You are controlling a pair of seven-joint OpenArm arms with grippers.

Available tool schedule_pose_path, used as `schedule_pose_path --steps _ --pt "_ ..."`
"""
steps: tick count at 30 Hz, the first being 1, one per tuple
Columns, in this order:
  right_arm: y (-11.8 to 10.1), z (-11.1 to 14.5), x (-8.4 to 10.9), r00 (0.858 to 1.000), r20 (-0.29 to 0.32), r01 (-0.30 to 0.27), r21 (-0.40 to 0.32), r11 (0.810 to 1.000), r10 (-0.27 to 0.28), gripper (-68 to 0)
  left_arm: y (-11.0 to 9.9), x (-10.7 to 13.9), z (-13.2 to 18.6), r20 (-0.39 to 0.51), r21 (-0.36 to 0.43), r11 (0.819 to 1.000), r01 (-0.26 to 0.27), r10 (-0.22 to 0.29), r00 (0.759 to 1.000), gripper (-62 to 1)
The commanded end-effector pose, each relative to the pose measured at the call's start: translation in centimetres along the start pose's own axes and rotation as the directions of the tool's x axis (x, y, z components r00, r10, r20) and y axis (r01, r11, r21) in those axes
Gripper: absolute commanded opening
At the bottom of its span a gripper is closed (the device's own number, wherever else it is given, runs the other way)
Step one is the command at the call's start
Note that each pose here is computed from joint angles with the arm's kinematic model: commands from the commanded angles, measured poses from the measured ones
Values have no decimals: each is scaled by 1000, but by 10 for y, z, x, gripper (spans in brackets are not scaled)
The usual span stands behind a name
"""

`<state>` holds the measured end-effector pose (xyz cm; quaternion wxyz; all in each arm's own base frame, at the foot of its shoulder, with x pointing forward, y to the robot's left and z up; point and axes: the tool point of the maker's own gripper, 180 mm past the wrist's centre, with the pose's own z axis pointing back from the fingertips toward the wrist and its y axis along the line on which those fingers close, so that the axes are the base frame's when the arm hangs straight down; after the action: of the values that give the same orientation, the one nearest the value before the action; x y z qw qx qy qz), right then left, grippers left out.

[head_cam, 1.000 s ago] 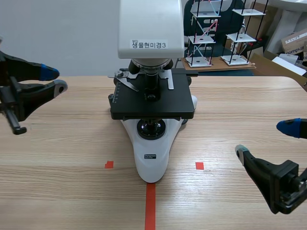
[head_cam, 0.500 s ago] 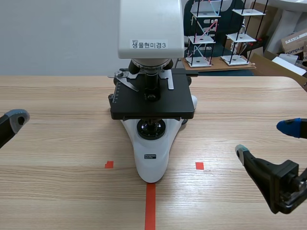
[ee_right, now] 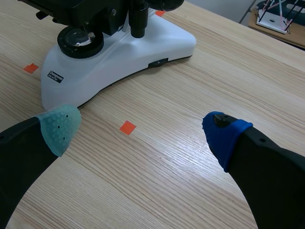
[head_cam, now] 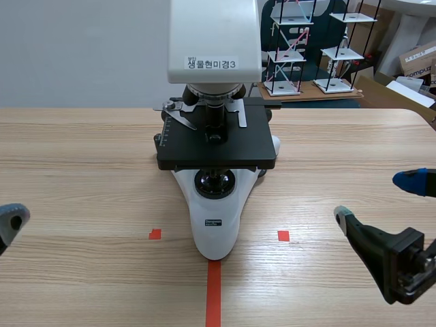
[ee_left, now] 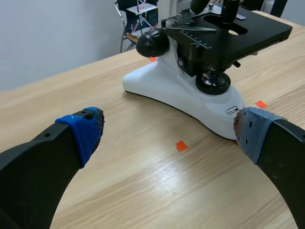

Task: Return to the home posture

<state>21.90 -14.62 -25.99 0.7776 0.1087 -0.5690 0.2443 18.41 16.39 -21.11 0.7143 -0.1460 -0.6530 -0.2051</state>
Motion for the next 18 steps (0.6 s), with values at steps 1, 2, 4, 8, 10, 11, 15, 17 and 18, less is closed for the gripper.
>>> schedule_pose_path --steps 1,2,4,8,10,11,15,17,18 --pt "-3 -1 12 999 40 -11 -1 1000 11 -115 -4 7 1 32 7 1000 -29 28 999 -35" --pt "-3 -1 12 999 40 -11 -1 1000 11 -115 -5 7 2 34 13 999 -36 36 999 -35" --pt "-3 -1 12 999 40 -11 -1 1000 11 -115 -6 7 5 44 29 998 -51 50 998 -35" --pt "-3 -1 12 999 40 -11 -1 1000 11 -115 -6 6 8 50 57 996 -67 64 997 -35" --pt "-3 -1 12 999 40 -11 -1 1000 11 -115 -7 4 8 42 58 997 -57 54 998 -35" --pt "-3 -1 12 999 40 -11 -1 1000 11 -115 -7 4 8 40 58 997 -55 52 998 -35" --pt "-3 -1 12 999 40 -11 -1 1000 11 -115 -8 3 8 39 57 997 -53 51 998 -35" --pt "-3 -1 12 999 40 -11 -1 1000 11 -115 -8 3 8 39 57 997 -53 51 998 -35" --pt "-3 -1 12 999 40 -11 -1 1000 11 -115 -8 3 8 39 57 997 -54 52 998 -35"
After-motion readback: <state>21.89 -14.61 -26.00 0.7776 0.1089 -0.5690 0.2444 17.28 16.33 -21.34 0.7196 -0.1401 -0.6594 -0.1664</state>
